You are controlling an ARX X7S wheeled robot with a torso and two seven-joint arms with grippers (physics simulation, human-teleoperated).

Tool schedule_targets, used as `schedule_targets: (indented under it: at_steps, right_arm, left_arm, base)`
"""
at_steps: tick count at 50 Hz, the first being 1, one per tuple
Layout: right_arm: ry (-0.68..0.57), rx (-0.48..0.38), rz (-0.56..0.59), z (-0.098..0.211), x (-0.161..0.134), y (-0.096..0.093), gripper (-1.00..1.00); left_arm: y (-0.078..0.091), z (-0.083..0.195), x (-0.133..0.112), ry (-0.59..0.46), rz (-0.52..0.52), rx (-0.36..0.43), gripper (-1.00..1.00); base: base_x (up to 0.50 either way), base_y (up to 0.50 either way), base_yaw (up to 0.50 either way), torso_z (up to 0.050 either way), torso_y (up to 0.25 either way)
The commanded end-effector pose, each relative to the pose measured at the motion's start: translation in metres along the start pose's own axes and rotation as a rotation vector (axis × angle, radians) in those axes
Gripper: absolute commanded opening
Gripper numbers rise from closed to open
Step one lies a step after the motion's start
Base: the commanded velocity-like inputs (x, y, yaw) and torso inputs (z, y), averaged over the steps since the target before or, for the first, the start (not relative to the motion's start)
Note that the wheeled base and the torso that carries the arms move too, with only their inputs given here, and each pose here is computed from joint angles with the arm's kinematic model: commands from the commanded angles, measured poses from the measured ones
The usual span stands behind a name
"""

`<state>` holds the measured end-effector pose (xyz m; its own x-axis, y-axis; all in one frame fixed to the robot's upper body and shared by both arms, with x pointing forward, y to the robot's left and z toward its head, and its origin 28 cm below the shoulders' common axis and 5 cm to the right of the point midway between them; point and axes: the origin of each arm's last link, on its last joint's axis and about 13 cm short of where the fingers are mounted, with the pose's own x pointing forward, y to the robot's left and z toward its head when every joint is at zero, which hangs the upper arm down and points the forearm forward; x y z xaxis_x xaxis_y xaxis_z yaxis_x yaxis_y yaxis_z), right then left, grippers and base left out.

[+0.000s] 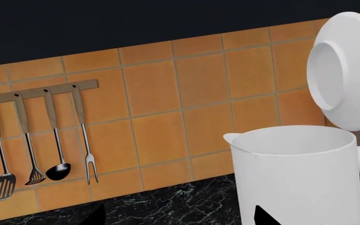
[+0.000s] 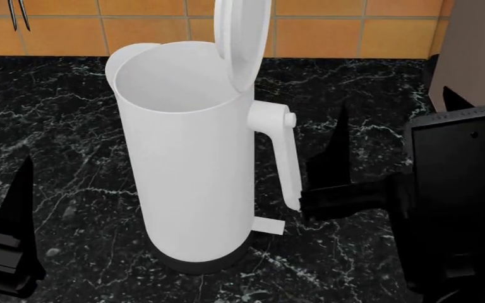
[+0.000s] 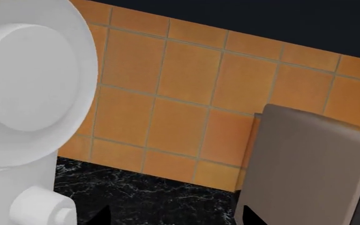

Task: Close the lid of the electric kettle.

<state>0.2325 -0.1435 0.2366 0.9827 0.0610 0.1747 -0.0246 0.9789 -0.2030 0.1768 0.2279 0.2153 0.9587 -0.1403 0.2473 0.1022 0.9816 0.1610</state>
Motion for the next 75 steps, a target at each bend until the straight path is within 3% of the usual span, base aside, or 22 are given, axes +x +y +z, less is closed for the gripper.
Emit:
schedule_targets:
  at_steps: [1,19,34,75]
  right_arm:
    - [0.023,0.011,-0.014,0.019,0.036,-0.021,1.00]
    - [0.009,-0.034,0.009,0.050,0.077,-0.021,1.00]
    - [0.048,-0.047,0.018,0.048,0.108,-0.016,1.00]
    - [0.081,0.010,0.136,0.043,0.126,0.011,1.00]
  left_arm:
    - [-0.001,-0.002,0.000,0.007,0.001,-0.004,1.00]
    - [0.000,-0.005,0.000,0.016,0.001,-0.006,1.00]
    - [0.002,-0.007,-0.001,0.021,0.009,-0.007,1.00]
    - [0.006,-0.006,-0.006,0.017,0.033,-0.003,1.00]
  base:
    - [0.00,0.00,0.00,0.000,0.000]
    - [0.00,0.00,0.00,0.000,0.000]
    - [0.00,0.00,0.00,0.000,0.000]
    - [0.00,0.00,0.00,0.000,0.000]
